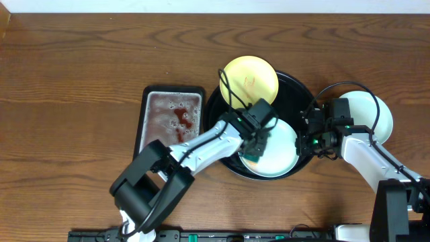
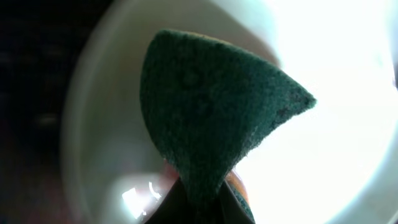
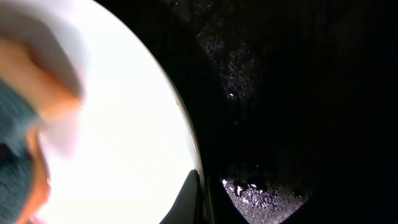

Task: Clean dirty plates on tray and stack at the side
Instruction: 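Scrub the pale green plate held by the right gripper with the left-held sponge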

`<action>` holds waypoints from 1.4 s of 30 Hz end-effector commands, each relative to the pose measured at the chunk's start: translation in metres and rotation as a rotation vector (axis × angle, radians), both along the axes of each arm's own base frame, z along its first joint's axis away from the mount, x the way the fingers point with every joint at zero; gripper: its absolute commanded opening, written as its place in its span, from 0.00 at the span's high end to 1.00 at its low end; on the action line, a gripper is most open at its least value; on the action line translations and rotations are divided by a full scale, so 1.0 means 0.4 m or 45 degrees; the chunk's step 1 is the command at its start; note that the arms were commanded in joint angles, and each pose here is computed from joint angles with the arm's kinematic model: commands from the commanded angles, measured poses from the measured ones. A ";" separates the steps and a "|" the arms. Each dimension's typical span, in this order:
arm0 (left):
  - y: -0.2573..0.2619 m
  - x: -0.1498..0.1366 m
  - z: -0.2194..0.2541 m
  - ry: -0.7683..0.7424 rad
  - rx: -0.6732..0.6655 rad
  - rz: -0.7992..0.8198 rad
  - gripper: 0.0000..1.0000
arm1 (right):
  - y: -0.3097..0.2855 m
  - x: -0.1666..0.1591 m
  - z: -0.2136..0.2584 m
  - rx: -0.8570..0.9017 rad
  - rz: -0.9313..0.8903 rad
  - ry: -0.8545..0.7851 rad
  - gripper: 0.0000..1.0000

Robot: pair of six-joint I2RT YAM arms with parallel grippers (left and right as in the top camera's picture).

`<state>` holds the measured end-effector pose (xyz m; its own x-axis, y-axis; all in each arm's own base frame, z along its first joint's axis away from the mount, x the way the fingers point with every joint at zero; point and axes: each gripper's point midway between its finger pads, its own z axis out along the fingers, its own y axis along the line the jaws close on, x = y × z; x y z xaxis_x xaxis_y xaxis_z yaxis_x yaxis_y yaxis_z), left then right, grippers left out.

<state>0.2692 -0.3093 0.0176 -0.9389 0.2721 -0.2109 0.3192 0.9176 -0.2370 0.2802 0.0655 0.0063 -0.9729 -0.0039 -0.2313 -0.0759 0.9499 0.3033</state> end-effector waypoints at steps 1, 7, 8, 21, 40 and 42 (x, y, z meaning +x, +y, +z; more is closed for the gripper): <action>0.024 0.047 0.063 -0.125 -0.002 -0.009 0.92 | 0.005 -0.006 -0.007 -0.010 0.002 0.012 0.99; -0.065 0.045 0.111 -0.141 -0.205 -0.005 0.92 | 0.005 -0.006 -0.007 -0.010 0.002 0.012 0.99; -0.075 0.043 0.107 -0.142 -0.215 -0.002 0.92 | 0.005 -0.006 -0.007 -0.010 0.002 0.012 0.99; -0.102 -0.021 -0.023 -0.069 -0.091 -0.111 0.92 | 0.005 -0.006 -0.007 -0.010 0.002 0.013 0.99; 0.105 0.095 0.230 -0.265 -0.072 0.021 0.93 | 0.005 -0.006 -0.007 -0.011 0.002 0.012 0.99; 0.168 0.114 0.236 -0.276 -0.002 0.093 0.92 | 0.005 -0.005 -0.007 -0.011 0.002 0.011 0.99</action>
<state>0.2961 -0.2804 0.1018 -0.8915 0.2513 -0.3768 0.3620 0.8954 -0.2593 0.2810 0.0652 0.0065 -0.9724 -0.0002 -0.2333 -0.0728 0.9502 0.3030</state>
